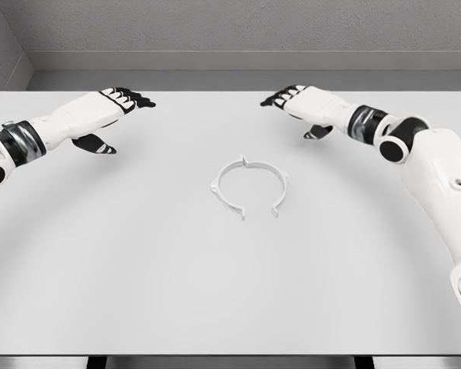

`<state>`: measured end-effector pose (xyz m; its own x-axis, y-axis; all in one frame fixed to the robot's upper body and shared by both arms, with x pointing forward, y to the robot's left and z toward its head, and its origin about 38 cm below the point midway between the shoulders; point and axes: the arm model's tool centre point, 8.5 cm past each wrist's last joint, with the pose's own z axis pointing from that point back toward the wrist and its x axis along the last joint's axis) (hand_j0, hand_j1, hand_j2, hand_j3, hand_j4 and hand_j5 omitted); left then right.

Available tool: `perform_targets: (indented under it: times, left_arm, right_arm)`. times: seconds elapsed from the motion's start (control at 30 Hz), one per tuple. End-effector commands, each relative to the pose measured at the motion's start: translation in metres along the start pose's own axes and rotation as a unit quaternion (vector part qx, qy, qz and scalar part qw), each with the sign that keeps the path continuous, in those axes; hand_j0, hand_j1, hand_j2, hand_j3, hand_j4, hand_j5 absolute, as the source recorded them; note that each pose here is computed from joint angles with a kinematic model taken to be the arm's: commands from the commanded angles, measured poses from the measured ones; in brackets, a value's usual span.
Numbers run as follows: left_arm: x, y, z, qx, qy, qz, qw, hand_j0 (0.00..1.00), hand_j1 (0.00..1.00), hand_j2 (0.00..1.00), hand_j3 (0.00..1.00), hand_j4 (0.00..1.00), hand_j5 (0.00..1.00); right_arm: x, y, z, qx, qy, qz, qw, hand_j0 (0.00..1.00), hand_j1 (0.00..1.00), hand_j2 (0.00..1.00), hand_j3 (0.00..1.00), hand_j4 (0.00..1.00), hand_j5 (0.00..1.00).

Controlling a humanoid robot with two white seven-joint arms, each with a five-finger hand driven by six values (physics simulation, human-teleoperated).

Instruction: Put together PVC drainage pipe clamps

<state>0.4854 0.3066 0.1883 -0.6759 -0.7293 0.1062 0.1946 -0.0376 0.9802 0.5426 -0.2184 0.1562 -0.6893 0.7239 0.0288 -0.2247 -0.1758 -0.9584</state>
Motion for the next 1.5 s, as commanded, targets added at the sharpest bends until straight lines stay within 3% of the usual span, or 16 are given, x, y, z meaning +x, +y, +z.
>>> perform_targets:
  times: [0.0,0.07,0.37,0.6,0.7,1.13,1.23,1.3,1.47]
  left_arm:
    - [0.000,0.001,0.000,0.002,0.000,0.002,1.0000,1.00,1.00,1.00,1.00,1.00,1.00]
    - [0.000,0.001,0.000,0.002,0.000,0.003,1.0000,1.00,1.00,1.00,1.00,1.00,1.00]
    - [-0.001,0.002,0.001,0.003,0.001,0.002,1.0000,1.00,1.00,1.00,1.00,1.00,1.00]
    - [0.001,0.003,0.000,0.005,-0.001,0.000,1.0000,1.00,1.00,1.00,1.00,1.00,1.00]
    - [0.011,0.004,-0.005,0.004,-0.018,-0.007,0.9998,1.00,1.00,1.00,1.00,1.00,1.00]
    - [0.011,0.004,-0.003,0.007,-0.018,0.001,0.9998,1.00,1.00,1.00,1.00,1.00,1.00]
    - [0.011,0.004,-0.003,0.007,-0.018,0.001,0.9998,1.00,1.00,1.00,1.00,1.00,1.00]
    - [0.011,0.004,-0.003,0.007,-0.018,0.001,0.9998,1.00,1.00,1.00,1.00,1.00,1.00]
    - [0.011,0.004,-0.003,0.007,-0.018,0.001,0.9998,1.00,1.00,1.00,1.00,1.00,1.00]
  right_arm:
    - [0.007,-0.011,-0.001,-0.014,-0.011,0.009,0.9998,1.00,1.00,1.00,1.00,1.00,1.00]
    - [0.017,-0.009,-0.002,-0.018,-0.023,0.015,0.9995,1.00,1.00,1.00,1.00,1.00,1.00]
    - [0.020,0.011,0.002,0.000,-0.025,0.010,0.9996,1.00,1.00,1.00,1.00,1.00,1.00]
    - [0.040,-0.001,-0.001,-0.010,-0.052,0.030,0.9982,1.00,1.00,1.00,1.00,1.00,1.00]
    - [0.043,0.004,0.002,-0.008,-0.055,0.031,0.9980,1.00,1.00,1.00,1.00,1.00,1.00]
    - [0.047,0.022,0.006,0.012,-0.058,0.026,0.9979,1.00,1.00,1.00,1.00,1.00,1.00]
    - [0.053,0.017,0.005,0.004,-0.066,0.033,0.9973,1.00,1.00,1.00,1.00,1.00,1.00]
    - [0.058,0.018,0.006,0.019,-0.072,0.037,0.9965,1.00,1.00,1.00,1.00,1.00,1.00]
    - [0.059,0.018,0.006,0.020,-0.073,0.038,0.9964,1.00,1.00,1.00,1.00,1.00,1.00]
